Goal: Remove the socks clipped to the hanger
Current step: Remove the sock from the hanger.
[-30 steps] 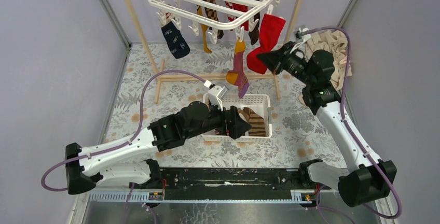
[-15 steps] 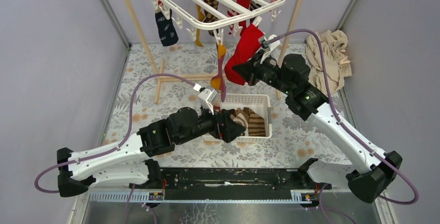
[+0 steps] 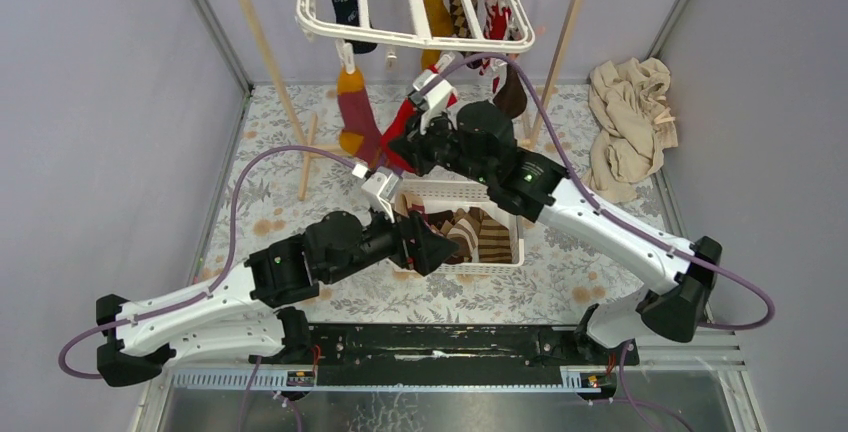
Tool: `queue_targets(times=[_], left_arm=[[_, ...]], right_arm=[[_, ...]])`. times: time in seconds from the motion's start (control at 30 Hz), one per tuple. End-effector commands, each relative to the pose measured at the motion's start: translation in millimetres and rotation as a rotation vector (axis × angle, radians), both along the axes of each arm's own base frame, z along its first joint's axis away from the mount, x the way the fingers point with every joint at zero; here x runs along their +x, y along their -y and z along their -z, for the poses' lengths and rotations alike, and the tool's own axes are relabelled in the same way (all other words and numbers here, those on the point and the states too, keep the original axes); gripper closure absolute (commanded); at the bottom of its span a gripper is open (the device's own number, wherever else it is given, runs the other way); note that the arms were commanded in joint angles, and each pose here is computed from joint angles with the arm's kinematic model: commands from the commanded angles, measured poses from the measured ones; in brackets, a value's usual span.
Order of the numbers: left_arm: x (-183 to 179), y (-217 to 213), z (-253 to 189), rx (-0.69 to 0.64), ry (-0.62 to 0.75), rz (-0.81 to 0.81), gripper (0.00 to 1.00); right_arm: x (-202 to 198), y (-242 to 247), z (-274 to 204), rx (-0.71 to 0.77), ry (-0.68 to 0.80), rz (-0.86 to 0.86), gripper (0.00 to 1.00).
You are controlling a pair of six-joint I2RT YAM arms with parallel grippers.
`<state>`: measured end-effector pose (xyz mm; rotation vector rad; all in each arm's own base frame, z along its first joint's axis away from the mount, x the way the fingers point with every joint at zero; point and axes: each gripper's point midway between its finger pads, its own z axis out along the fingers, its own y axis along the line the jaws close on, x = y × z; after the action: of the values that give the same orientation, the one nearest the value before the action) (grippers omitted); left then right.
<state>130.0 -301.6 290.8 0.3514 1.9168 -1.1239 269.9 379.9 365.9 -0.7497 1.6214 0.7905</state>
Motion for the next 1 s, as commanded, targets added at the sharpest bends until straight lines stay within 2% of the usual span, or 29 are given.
queue_targets(times=[0.0,0.4,0.7,0.97], left_arm=[[2,-8,1,0.003,0.002,-0.033,0.02],[3,-4,-1,0.010,0.004,-0.033,0.02],[8,4,-8,0.014,0.029,-0.029,0.01],[21,9,-11,0.041,0.058,-0.079,0.02]], right_arm=[[1,-9,-27,0.008,0.067,0.022,1.00],[-14,14,-27,0.025,0.053,0.028,1.00],[-16,50,-15,0.124,-0.064,-0.006,1.00],[-19,64,-5,0.128,-0.096,-0.016,1.00]])
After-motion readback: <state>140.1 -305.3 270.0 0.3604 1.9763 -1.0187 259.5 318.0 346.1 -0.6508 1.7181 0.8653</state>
